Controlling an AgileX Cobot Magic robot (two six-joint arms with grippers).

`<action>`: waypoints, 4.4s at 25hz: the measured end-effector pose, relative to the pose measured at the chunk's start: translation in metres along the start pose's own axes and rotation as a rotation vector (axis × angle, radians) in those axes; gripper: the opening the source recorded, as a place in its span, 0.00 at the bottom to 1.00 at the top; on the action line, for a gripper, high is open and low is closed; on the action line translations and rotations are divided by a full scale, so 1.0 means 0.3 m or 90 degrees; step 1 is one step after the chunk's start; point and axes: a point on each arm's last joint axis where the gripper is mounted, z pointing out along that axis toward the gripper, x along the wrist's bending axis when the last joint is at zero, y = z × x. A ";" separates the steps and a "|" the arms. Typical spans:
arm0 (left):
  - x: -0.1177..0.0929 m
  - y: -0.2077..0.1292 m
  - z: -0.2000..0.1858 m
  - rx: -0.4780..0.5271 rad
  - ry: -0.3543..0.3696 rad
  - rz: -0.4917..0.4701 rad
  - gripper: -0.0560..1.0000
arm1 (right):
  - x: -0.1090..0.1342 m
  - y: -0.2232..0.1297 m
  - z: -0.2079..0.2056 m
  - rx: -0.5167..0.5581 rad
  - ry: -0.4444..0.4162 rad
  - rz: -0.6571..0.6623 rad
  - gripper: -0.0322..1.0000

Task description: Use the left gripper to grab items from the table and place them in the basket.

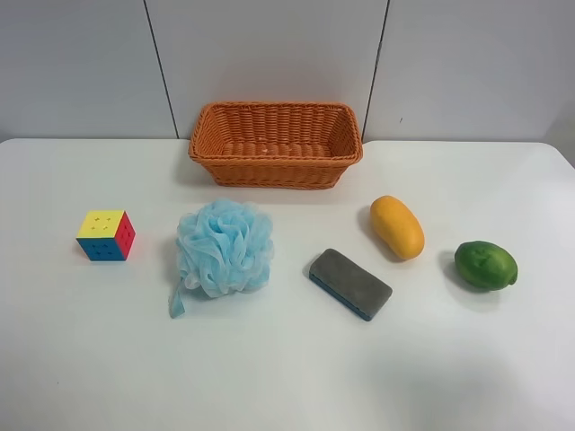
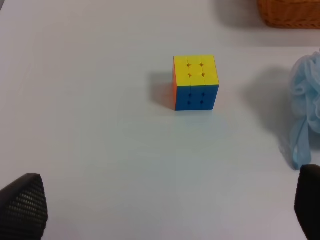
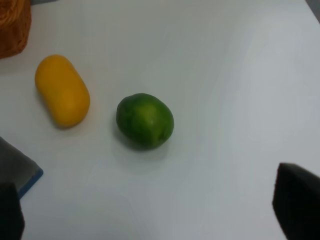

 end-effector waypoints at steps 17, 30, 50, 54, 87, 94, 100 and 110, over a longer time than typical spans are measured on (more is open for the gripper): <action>0.000 0.000 0.000 0.000 0.000 0.000 0.99 | 0.000 0.000 0.000 0.000 0.000 0.000 0.99; -0.003 0.062 0.004 0.036 -0.007 -0.005 0.99 | 0.000 0.000 0.000 0.000 0.000 0.000 0.99; -0.143 0.525 0.581 0.440 -0.090 0.063 0.99 | 0.000 0.000 0.000 0.000 0.000 0.000 0.99; -0.266 0.486 0.696 0.485 -0.116 0.067 0.99 | 0.000 0.000 0.000 0.000 0.000 0.000 0.99; -0.593 0.051 1.193 0.589 -0.141 0.032 0.85 | 0.000 0.000 0.000 0.000 0.000 0.000 0.99; -0.605 0.041 1.196 0.592 -0.145 0.015 0.20 | 0.000 0.000 0.000 0.000 0.000 0.000 0.99; -0.605 0.042 1.198 0.588 -0.146 0.017 0.20 | 0.000 0.000 0.000 0.000 0.000 0.000 0.99; -0.570 0.214 1.063 0.536 -0.166 0.028 0.20 | 0.000 0.000 0.000 0.000 0.000 0.000 0.99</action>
